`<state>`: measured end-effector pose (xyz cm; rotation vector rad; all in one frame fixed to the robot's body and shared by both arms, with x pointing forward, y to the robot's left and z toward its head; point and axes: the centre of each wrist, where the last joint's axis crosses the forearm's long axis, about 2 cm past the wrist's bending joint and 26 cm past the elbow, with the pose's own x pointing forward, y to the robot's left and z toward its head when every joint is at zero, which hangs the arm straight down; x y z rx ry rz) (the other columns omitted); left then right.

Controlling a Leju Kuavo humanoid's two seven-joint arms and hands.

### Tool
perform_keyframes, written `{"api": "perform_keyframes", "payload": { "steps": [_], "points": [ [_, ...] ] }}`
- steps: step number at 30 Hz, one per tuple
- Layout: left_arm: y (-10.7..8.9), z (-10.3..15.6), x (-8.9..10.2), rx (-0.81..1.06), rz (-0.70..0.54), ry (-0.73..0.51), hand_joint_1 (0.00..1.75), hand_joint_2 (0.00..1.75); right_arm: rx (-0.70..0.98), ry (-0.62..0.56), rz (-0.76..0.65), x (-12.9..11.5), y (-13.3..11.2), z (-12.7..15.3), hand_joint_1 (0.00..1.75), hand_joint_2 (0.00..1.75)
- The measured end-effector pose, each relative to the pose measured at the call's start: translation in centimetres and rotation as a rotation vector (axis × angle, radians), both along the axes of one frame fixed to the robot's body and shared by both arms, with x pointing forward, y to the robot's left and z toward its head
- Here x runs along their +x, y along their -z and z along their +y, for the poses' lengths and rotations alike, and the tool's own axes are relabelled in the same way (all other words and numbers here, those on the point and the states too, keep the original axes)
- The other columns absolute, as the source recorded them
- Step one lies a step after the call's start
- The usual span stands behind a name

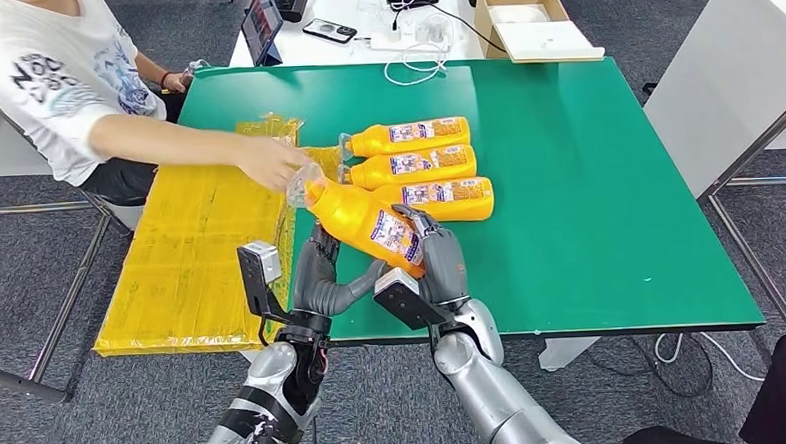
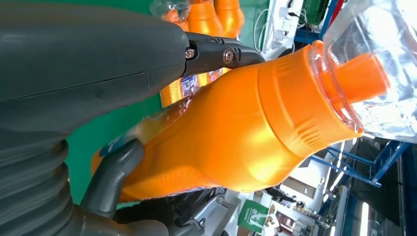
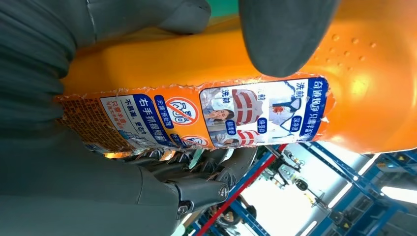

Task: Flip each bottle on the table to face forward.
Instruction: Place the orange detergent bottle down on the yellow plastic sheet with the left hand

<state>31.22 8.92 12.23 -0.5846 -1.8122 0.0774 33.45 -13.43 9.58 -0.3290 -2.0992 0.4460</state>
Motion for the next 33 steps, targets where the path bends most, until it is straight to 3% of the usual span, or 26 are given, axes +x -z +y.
{"api": "perform_keyframes", "payload": {
  "steps": [16, 24, 33],
  "points": [
    [0.2, -0.4, 0.0, 0.0, 0.018, -0.002, 0.0, 1.75, 0.037, -0.163, 0.048, -0.3, -1.0, 3.8, 1.75, 1.75],
    [0.8, 0.0, -0.1, -0.019, 0.041, -0.033, 0.0, 1.75, 0.015, -0.335, 0.139, -1.0, 0.3, 4.3, 1.75, 1.75],
    [1.6, 0.7, -0.5, -0.056, 0.091, -0.077, 0.0, 1.75, -0.01, -0.39, 0.206, -2.1, 1.7, 4.7, 1.75, 1.75]
  ]
}}
